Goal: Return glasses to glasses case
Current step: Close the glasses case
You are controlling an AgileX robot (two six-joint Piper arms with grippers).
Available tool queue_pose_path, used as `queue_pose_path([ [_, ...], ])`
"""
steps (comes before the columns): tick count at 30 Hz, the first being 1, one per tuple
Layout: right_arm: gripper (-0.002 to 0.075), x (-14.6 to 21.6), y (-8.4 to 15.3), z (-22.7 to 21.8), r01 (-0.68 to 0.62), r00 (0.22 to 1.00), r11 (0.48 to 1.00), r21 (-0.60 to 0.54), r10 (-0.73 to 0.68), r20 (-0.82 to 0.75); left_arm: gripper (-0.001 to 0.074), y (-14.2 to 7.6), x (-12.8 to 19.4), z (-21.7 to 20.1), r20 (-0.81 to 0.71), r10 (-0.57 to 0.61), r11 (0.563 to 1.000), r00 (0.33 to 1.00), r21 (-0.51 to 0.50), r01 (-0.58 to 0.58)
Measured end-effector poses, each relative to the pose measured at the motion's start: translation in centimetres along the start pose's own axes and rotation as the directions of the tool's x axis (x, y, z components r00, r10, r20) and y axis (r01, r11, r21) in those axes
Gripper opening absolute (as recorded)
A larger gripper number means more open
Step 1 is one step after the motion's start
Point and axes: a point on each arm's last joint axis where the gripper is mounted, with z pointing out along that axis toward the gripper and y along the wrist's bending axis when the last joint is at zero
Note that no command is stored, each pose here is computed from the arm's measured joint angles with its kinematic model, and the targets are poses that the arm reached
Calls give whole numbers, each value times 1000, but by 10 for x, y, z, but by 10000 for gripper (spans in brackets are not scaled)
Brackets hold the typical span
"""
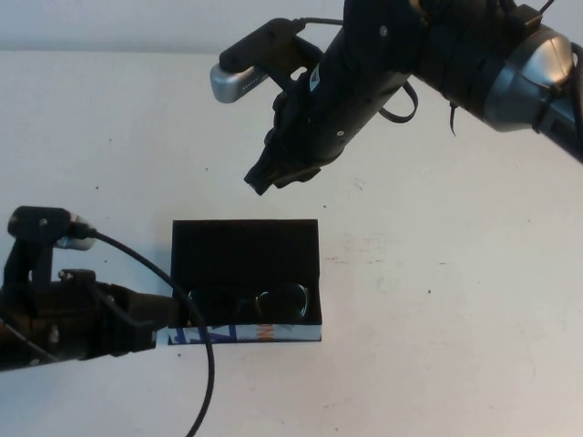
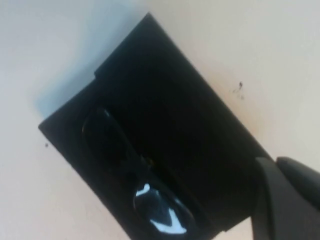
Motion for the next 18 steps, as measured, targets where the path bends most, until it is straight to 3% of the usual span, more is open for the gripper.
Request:
queue_pose_path([
  [11, -11, 6, -33, 22, -170, 985, 984, -54, 171, 17, -1, 16, 14, 39, -122, 0, 992, 992, 124, 15],
  [18, -11, -4, -39, 25, -187, 979, 980, -68, 192, 70, -1, 19, 25, 61, -183, 50, 993, 982, 111, -30],
])
